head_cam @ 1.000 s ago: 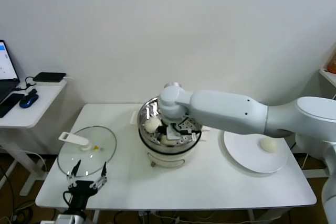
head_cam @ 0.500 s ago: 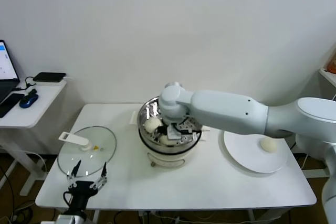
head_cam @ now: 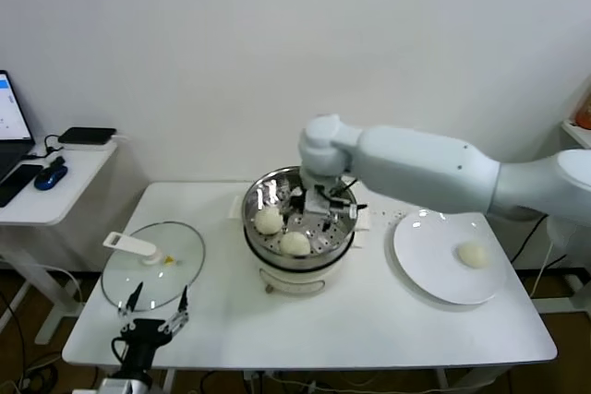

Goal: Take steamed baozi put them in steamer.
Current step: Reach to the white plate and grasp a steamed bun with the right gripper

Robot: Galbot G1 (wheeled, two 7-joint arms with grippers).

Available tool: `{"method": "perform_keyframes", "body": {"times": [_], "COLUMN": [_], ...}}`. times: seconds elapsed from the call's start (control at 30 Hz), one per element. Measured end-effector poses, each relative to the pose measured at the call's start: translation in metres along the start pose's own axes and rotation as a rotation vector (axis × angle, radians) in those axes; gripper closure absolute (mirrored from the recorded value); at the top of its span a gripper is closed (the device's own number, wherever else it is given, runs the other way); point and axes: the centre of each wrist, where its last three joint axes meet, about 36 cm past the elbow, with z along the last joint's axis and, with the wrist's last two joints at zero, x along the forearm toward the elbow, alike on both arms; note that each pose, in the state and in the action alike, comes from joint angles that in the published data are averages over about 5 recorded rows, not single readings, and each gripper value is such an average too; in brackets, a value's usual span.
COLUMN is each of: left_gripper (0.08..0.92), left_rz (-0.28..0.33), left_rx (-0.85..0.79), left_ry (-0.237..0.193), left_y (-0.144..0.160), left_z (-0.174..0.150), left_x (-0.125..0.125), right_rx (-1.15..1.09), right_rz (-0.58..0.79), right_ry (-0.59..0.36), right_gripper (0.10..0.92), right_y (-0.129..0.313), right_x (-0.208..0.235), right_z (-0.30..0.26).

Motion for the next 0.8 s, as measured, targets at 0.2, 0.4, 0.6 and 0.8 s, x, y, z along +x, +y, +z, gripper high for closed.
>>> {"method": "perform_keyframes", "body": {"times": [0.2,0.4,0.6,0.8], "left_gripper": [0.177,0.177,0.177,0.177], "left_rz": [0.003,0.017,0.029,0.036], "left_rx": [0.005,0.009,0.013,0.016], "left_ry": [-0.012,-0.031,-0.047,-0.062], "left_y": [0.001,0.000,-0.002,-0.001], "left_z": [-0.003,-0.009,-0.013,-0.017], "left_x": [-0.001,-0.002,-0.004,-0.007], "right_rx": [-0.281,-0.621,-0.920,-1.137], "right_rz": [0.033,0.057,0.079,0.079], "right_ry": [-0.026,-0.037,-0.025,-0.001], "right_gripper": [0.200,0.200,0.200,0.200], "right_y": [0.041,0.111,0.202,0.291], "right_x": [0.032,0.058,0.069,0.057], "right_z": [0.035,0.073,0.101,0.114]}}
